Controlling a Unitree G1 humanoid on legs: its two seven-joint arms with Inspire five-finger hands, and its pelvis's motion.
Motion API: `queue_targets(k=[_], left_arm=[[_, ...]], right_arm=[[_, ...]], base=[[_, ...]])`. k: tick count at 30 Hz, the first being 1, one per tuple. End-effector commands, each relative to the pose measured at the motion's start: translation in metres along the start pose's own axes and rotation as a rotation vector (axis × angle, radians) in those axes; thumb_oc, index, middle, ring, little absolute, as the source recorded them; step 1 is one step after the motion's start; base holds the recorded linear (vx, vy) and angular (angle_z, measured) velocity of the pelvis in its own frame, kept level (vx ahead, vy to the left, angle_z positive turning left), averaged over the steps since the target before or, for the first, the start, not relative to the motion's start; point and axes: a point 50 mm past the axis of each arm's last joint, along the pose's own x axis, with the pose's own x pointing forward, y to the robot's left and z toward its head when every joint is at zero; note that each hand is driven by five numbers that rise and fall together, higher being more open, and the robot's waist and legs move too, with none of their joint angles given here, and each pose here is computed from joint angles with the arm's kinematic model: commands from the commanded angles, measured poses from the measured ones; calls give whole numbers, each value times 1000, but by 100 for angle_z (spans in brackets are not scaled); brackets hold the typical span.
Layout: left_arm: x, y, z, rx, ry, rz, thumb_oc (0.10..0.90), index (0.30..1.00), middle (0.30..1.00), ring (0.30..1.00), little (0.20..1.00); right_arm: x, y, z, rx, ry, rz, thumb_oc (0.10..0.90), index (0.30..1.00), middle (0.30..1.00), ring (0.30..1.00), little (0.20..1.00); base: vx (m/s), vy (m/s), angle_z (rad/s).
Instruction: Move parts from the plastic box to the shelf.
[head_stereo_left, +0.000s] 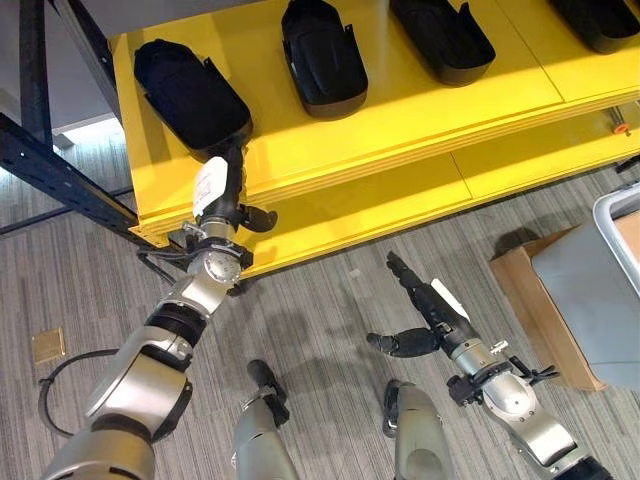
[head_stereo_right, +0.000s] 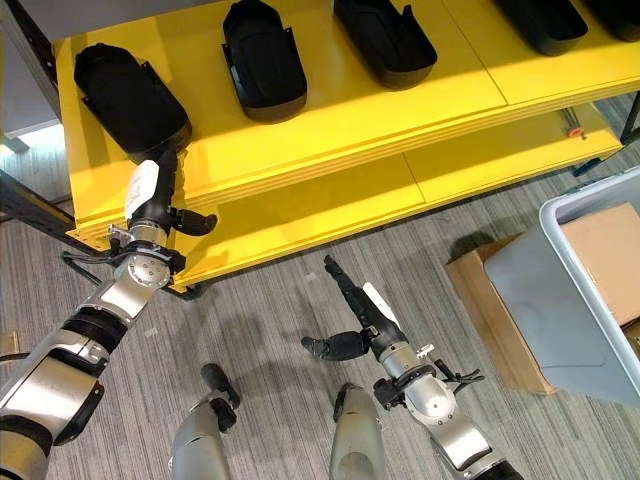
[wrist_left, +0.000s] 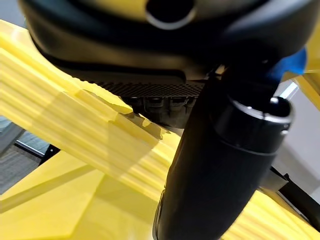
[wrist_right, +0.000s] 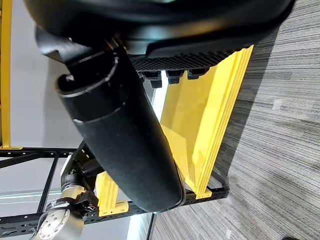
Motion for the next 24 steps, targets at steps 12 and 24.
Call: queue_targets(k=[12, 24], left_arm=[[15, 74, -2, 43, -53, 235, 900, 1000, 1000, 1000, 1000], [8, 89, -18, 67, -21, 274, 900, 1000, 1000, 1000, 1000]], right_arm=[[6, -22, 49, 17, -289, -78, 900, 1000, 1000, 1000, 1000], [6, -23, 48, 20, -284, -87, 900, 1000, 1000, 1000, 1000]], base=[[0, 0, 0], [1, -1, 1]])
